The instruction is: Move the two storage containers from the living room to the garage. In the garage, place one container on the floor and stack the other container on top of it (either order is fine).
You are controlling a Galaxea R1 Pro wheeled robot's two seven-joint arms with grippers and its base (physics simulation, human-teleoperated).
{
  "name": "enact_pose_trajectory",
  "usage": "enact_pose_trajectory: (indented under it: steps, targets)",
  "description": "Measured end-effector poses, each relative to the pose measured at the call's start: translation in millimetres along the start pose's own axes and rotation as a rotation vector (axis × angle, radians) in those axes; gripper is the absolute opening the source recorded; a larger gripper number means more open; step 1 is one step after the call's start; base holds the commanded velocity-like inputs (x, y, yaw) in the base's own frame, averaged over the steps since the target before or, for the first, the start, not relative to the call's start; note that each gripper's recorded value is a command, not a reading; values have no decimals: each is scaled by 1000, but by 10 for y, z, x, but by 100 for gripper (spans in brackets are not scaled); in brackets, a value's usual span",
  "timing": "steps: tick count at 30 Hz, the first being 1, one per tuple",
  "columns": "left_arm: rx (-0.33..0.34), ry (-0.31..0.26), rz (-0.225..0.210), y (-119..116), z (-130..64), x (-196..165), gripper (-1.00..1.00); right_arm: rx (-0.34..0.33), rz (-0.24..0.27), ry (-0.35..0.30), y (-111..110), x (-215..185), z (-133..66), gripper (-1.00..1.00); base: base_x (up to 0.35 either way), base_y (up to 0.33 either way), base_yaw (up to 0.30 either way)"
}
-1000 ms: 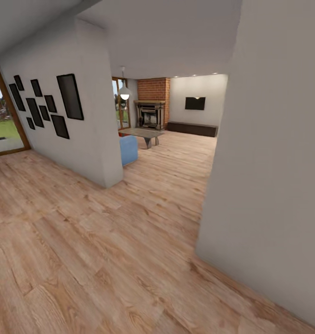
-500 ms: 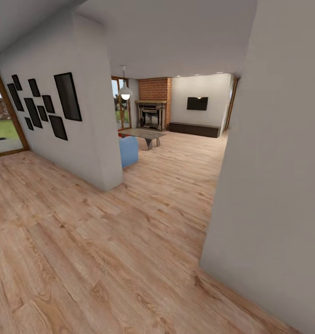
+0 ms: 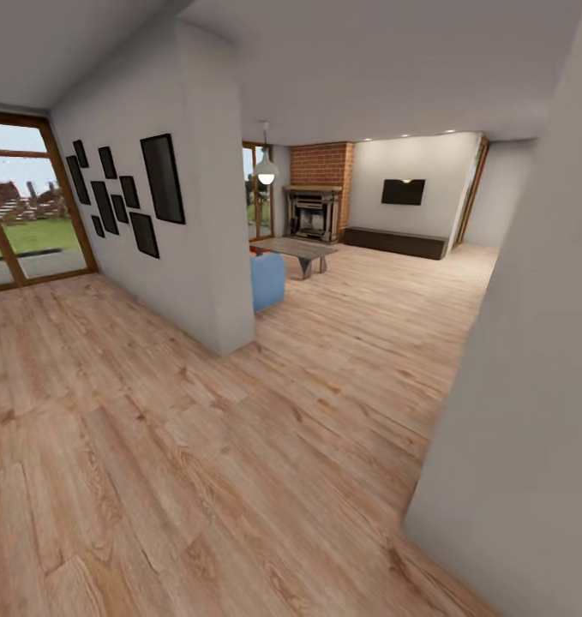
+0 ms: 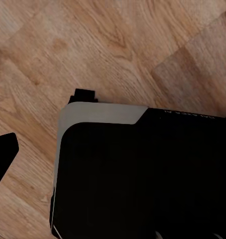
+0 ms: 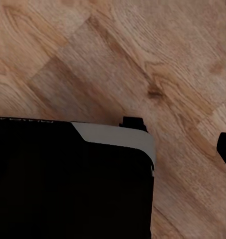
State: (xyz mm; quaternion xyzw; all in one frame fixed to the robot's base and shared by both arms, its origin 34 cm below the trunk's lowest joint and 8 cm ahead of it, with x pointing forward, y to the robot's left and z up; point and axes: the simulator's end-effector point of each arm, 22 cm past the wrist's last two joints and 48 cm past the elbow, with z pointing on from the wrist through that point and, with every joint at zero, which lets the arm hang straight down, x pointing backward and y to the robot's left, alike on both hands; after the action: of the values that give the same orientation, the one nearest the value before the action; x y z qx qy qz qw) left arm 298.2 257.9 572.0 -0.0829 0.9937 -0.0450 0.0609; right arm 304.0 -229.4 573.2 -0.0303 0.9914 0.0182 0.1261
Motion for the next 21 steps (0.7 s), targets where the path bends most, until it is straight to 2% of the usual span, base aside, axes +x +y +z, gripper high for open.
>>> enact_pose_trajectory:
  steps: [21]
  targets:
    - [0,0,0,0,0,0,100,-2,-7,0,8,0,0,100,322,0,3]
